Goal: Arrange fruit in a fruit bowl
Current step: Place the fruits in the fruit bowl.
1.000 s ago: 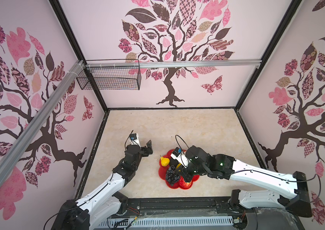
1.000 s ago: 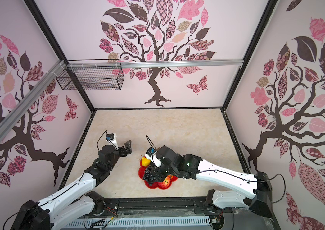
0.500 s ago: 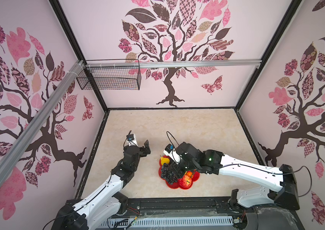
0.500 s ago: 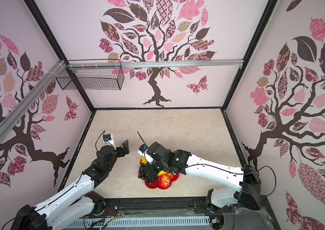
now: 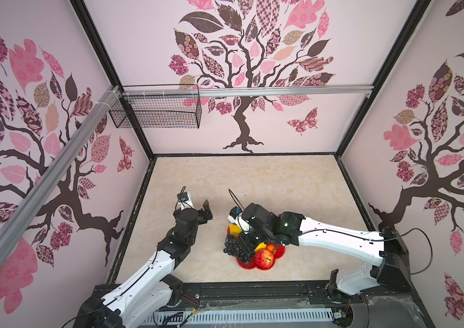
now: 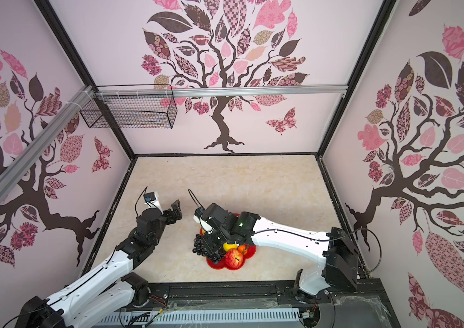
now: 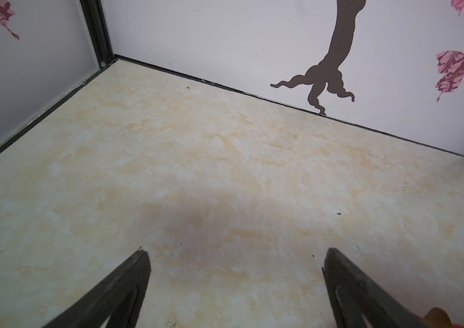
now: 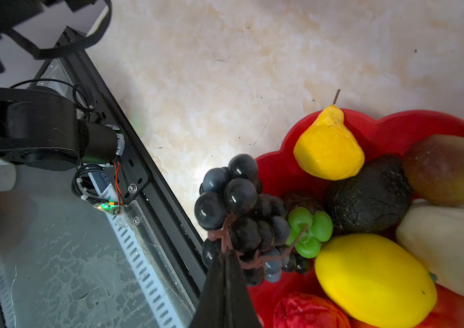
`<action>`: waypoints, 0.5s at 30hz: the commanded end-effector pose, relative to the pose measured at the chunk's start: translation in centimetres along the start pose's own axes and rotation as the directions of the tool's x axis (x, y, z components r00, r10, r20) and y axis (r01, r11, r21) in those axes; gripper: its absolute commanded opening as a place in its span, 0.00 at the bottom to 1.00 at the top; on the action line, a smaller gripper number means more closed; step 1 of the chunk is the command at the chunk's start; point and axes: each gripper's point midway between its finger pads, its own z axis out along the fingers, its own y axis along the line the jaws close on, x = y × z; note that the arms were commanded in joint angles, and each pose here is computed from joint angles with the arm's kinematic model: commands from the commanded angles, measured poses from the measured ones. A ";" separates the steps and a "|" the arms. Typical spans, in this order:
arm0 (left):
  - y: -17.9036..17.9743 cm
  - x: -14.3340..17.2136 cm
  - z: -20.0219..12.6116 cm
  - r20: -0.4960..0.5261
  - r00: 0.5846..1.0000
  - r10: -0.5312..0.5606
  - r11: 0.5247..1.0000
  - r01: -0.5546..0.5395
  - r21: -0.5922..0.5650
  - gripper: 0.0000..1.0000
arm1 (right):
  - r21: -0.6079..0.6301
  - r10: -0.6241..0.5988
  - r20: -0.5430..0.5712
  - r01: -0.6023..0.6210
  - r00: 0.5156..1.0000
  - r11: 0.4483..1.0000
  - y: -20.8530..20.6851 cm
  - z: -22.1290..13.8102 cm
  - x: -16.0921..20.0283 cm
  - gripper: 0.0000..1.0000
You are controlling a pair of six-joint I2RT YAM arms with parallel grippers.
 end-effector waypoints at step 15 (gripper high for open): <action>0.8 0.7 -0.1 -0.013 1.000 -0.001 1.000 0.001 -0.024 0.98 | 0.126 0.109 0.043 -0.114 0.993 0.986 -3.5 2.7 -1.7 0.00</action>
